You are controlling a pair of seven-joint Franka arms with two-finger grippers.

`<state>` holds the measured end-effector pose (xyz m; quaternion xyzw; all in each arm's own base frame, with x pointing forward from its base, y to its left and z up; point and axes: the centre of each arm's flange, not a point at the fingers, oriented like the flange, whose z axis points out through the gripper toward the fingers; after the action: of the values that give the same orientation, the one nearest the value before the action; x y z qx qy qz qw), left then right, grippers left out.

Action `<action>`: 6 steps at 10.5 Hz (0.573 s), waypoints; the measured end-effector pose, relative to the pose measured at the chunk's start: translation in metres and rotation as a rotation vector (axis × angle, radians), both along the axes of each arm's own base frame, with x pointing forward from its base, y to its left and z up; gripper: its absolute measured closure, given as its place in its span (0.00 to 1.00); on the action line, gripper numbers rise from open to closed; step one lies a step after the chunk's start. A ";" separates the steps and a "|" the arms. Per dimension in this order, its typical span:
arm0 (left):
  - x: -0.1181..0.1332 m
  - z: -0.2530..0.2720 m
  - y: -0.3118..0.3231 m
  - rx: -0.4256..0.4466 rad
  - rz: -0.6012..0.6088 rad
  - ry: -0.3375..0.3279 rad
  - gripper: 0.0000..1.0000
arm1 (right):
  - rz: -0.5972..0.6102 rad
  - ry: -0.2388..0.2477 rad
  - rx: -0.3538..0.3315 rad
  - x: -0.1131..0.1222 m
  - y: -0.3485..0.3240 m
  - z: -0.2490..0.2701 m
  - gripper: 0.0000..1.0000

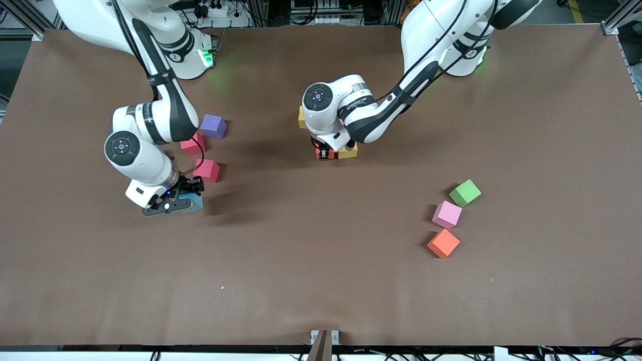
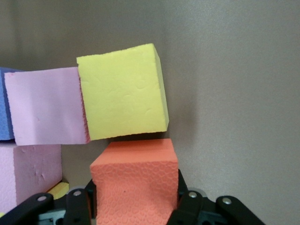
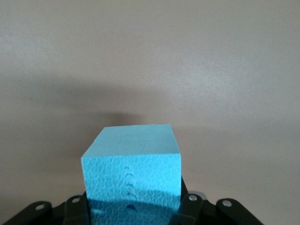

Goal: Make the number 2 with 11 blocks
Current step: 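Lower the orange cube beside the yellow cube while the right gripper grasps cyan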

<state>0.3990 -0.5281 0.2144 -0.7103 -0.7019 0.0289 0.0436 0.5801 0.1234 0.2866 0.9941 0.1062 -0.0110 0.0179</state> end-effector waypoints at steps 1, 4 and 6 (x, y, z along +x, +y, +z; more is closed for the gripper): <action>-0.001 -0.001 0.000 -0.001 0.000 0.001 0.40 | 0.000 0.000 0.000 0.000 0.000 0.000 0.38; -0.002 -0.005 0.001 0.001 -0.001 0.006 0.40 | 0.000 0.000 0.000 0.000 0.000 0.000 0.38; -0.001 -0.006 0.002 0.002 0.001 0.007 0.40 | 0.000 0.001 0.000 0.000 0.000 0.000 0.38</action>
<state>0.3979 -0.5261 0.2081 -0.7098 -0.7021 0.0307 0.0467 0.5799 0.1229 0.2863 0.9941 0.1061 -0.0114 0.0180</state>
